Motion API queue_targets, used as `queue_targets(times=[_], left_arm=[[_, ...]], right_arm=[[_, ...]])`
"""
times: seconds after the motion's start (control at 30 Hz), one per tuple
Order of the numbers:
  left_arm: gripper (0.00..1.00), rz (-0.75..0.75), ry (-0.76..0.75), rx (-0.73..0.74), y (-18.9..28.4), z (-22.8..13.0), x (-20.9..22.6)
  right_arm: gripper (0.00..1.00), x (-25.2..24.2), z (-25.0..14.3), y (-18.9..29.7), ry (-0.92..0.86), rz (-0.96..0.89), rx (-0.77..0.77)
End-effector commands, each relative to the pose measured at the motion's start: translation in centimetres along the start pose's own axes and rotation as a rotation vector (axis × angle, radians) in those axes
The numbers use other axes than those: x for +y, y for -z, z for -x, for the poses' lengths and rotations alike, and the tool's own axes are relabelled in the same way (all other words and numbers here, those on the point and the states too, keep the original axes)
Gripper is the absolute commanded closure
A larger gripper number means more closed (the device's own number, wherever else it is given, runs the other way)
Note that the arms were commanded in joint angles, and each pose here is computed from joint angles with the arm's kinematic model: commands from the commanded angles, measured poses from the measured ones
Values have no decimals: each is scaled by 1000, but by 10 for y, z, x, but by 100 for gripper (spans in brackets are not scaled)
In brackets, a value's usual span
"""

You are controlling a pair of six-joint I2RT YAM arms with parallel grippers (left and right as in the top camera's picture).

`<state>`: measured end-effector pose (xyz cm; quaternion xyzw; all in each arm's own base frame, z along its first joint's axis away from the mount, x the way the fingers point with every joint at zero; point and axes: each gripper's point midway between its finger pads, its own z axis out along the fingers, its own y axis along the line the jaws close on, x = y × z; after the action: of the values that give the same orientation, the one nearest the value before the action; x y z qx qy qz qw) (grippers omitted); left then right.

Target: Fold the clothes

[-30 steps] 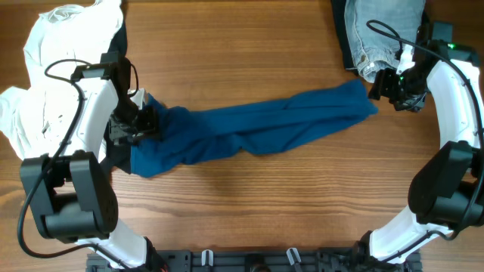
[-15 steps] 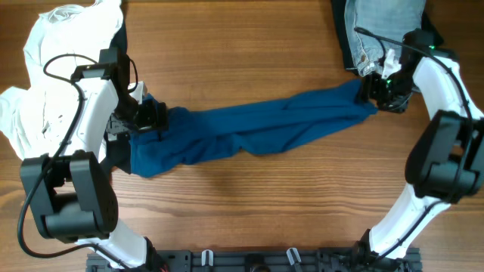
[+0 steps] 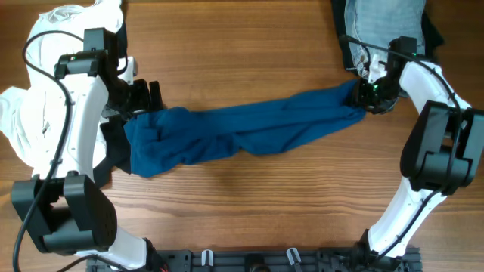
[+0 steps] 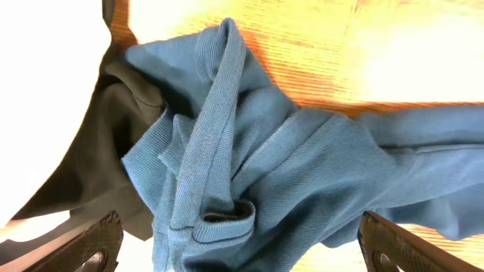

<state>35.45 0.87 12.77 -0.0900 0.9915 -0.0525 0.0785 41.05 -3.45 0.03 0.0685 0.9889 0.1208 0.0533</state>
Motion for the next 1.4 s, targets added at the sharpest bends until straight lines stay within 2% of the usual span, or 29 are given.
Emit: queue_targets(times=[0.0, 0.03, 0.07, 0.13, 0.3, 0.47, 0.6, 0.73, 0.97, 1.2, 1.37], left_arm=[[0, -6, 12, -33, 9, 6, -1], [0, -6, 11, -36, 9, 6, -1], [0, -6, 12, -39, 9, 7, -1], [0, -7, 10, -52, 9, 10, -1], [0, -11, 7, -81, 9, 18, -2], [0, -12, 6, -94, 10, 21, -3], [0, -15, 4, -114, 10, 26, -3], [0, -16, 2, -129, 11, 29, -4], [0, -19, 0, -153, 11, 35, -4], [0, -19, 0, -154, 11, 35, -4], [0, -19, 0, -154, 11, 35, -4]], right_arm=[[62, 22, -43, -43, 28, 69, 137], [77, 23, -44, -44, 26, 69, 136], [88, 23, -43, -44, 6, 68, 132], [96, 23, -36, -40, -44, 71, 107], [96, 26, -7, 1, -61, 135, -7], [96, 4, 20, 83, -106, 121, -167], [95, -23, 26, 142, -139, 109, -293], [96, -42, 21, 177, -121, 134, -356], [96, -23, 11, 180, -42, 181, -319], [96, 40, 4, 167, 109, 207, -248], [96, 78, -11, 149, 196, 138, -154]])
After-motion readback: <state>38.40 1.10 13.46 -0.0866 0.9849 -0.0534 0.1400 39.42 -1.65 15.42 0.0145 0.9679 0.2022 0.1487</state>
